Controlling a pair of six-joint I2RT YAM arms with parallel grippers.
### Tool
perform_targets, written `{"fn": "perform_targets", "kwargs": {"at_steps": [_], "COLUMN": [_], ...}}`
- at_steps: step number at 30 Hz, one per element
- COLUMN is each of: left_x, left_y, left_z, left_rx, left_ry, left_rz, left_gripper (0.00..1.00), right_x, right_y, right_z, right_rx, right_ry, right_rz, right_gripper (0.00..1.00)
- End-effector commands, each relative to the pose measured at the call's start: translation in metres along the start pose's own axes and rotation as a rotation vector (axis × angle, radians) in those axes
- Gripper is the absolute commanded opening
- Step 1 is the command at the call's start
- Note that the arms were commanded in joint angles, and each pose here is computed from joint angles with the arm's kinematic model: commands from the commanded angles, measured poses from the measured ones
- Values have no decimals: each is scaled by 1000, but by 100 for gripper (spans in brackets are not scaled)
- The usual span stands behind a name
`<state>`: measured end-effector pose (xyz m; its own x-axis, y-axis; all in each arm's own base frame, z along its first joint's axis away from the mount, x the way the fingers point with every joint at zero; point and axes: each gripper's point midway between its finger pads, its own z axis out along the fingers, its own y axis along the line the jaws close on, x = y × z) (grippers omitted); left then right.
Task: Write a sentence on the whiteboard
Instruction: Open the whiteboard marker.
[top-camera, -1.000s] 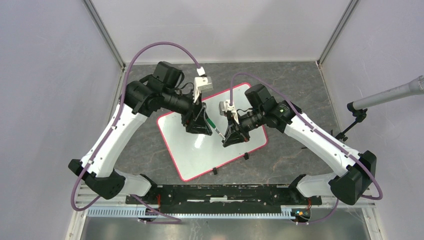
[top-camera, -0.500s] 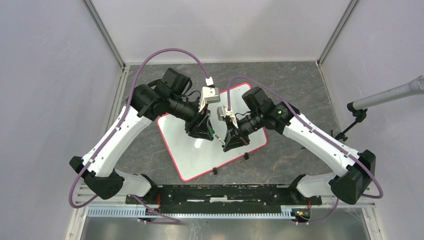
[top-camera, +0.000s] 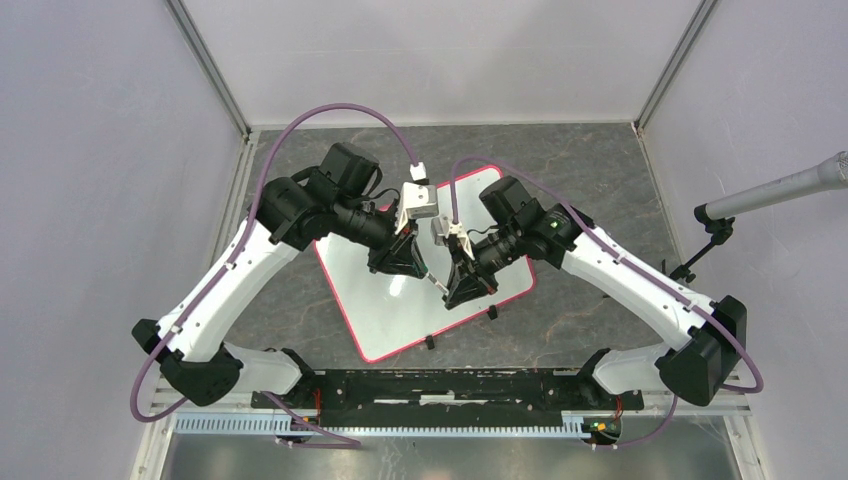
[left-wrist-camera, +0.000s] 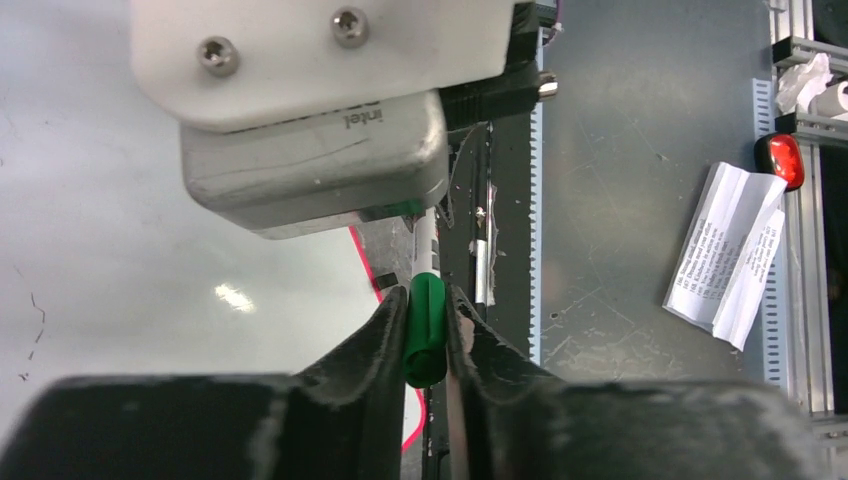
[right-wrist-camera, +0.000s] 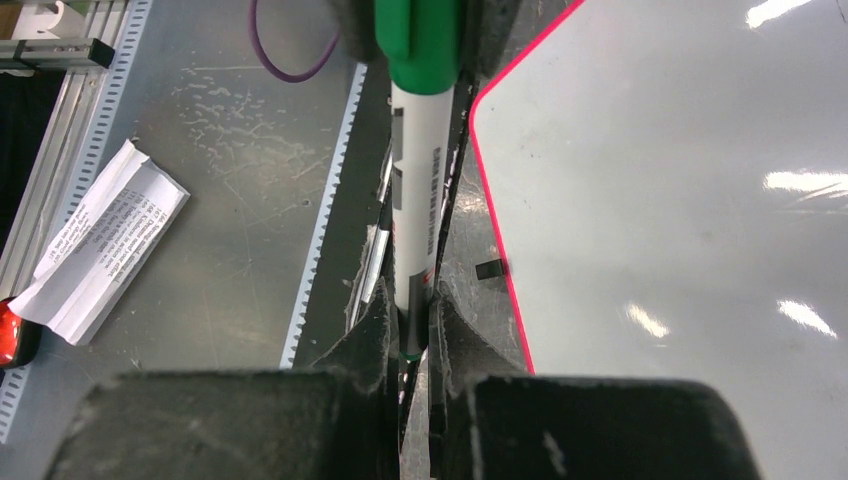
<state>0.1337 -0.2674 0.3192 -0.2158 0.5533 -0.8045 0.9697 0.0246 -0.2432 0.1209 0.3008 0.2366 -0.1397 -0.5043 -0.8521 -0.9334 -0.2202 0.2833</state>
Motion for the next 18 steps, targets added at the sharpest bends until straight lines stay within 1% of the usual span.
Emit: {"fn": "perform_targets", "kwargs": {"at_steps": [1, 2, 4, 5, 6, 7, 8, 9, 10, 13, 15, 16, 18], "left_x": [-9, -9, -7, -5, -3, -2, -1, -2, -3, -10, -19, -25, -37], "left_y": [-4, -4, -4, -4, -4, -4, -3, -1, 1, 13, 25, 28, 38], "left_z": [-6, -6, -6, -5, -4, -4, -4, -4, -6, -12, -22, -26, -38], "left_rx": [-3, -3, -5, -4, -3, -5, -11, -24, -36, -65, -84, -79, -90], "left_ry": [-47, -47, -44, -41, -38, -36, -36, -42, -53, -125, -208, -253, -340], "left_rz": [115, 116, 116, 114, 113, 106, 97, 82, 56, -37, -128, -155, -236], "left_gripper": [15, 12, 10, 5, 3, 2, 2, 3, 3, 2, 3, 3, 2], "right_x": [-6, -6, -5, -5, -6, -8, -12, -16, -22, -50, -73, -87, -112], "right_y": [5, 5, 5, 6, 6, 6, 5, 1, -5, -23, -37, -44, -54], "right_z": [2, 2, 2, 3, 3, 3, 2, 0, -4, -26, -47, -60, -87], "right_rx": [-33, -35, -39, -45, -53, -55, -50, -26, 12, 133, 221, 269, 359], "right_ry": [-17, -16, -15, -16, -18, -21, -25, -25, -27, -64, -113, -147, -238], "right_rz": [-20, -19, -14, -9, -6, -8, -20, -35, -51, -107, -138, -157, -187], "right_gripper": [0, 0, 0, 0, 2, 15, 40, 60, 72, 87, 95, 98, 98]}}
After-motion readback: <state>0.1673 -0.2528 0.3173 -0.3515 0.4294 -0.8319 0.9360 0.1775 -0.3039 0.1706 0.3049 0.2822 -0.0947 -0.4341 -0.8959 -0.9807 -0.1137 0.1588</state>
